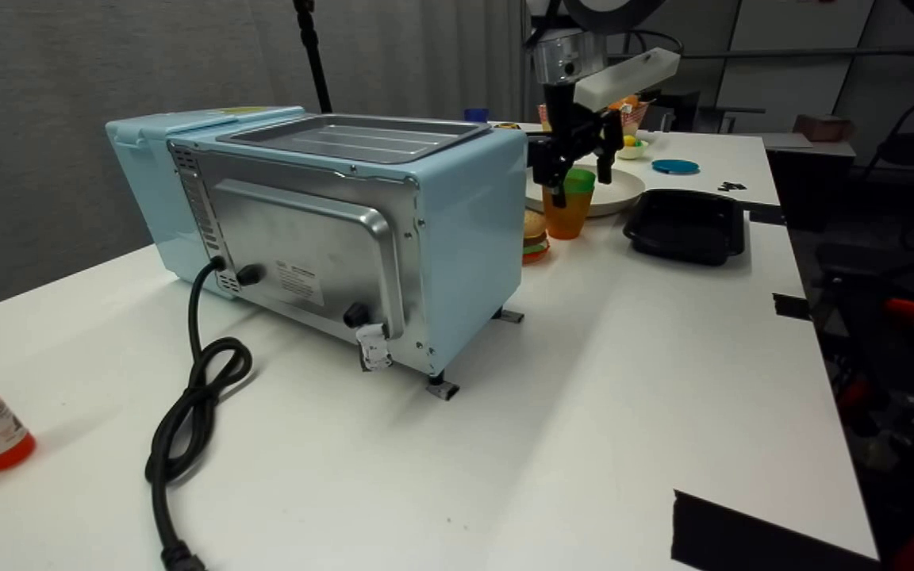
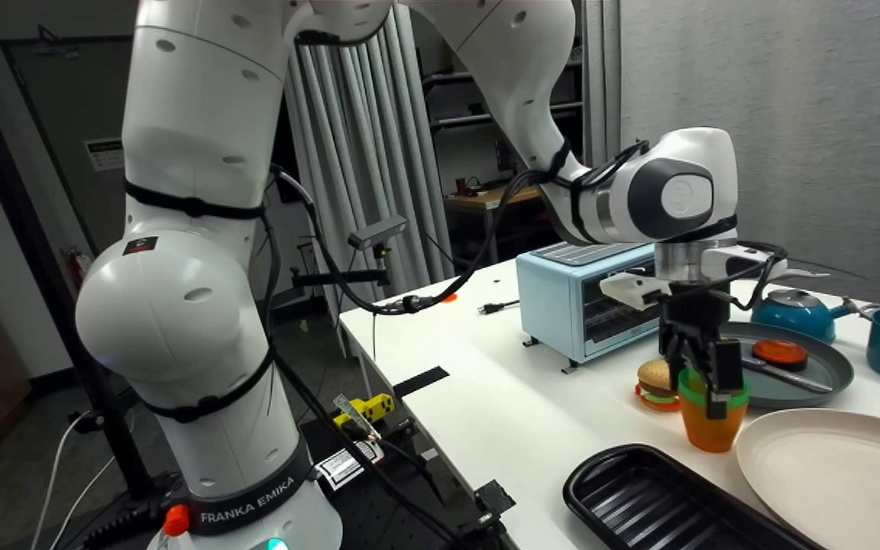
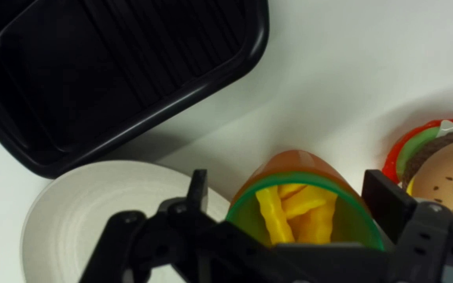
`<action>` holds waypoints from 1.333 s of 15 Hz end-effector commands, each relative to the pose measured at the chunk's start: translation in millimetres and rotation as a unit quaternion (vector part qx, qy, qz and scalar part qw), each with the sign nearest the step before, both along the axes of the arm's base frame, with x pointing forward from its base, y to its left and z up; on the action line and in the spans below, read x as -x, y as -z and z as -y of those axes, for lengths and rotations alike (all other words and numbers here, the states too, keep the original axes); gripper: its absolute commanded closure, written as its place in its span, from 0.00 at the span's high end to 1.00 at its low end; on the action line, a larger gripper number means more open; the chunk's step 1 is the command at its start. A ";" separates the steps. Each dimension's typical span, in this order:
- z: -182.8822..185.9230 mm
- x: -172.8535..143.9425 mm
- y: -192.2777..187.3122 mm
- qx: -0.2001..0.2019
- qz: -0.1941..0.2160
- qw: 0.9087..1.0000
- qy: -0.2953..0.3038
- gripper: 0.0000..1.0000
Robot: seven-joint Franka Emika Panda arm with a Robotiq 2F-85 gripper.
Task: Pour the things in the green cup onto the plate
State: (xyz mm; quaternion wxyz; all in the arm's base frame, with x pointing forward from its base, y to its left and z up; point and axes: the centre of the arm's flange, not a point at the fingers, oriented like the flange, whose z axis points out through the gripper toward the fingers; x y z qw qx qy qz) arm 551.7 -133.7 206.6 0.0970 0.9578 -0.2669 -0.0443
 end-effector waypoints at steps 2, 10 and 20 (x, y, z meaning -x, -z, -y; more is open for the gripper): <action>-2.7 -7.2 -3.1 0.024 0.019 1.000 -0.002 0.77; -10.8 -7.1 -8.9 0.010 0.021 1.000 -0.011 0.55; 9.0 11.1 -81.6 -0.086 0.046 0.995 0.006 0.55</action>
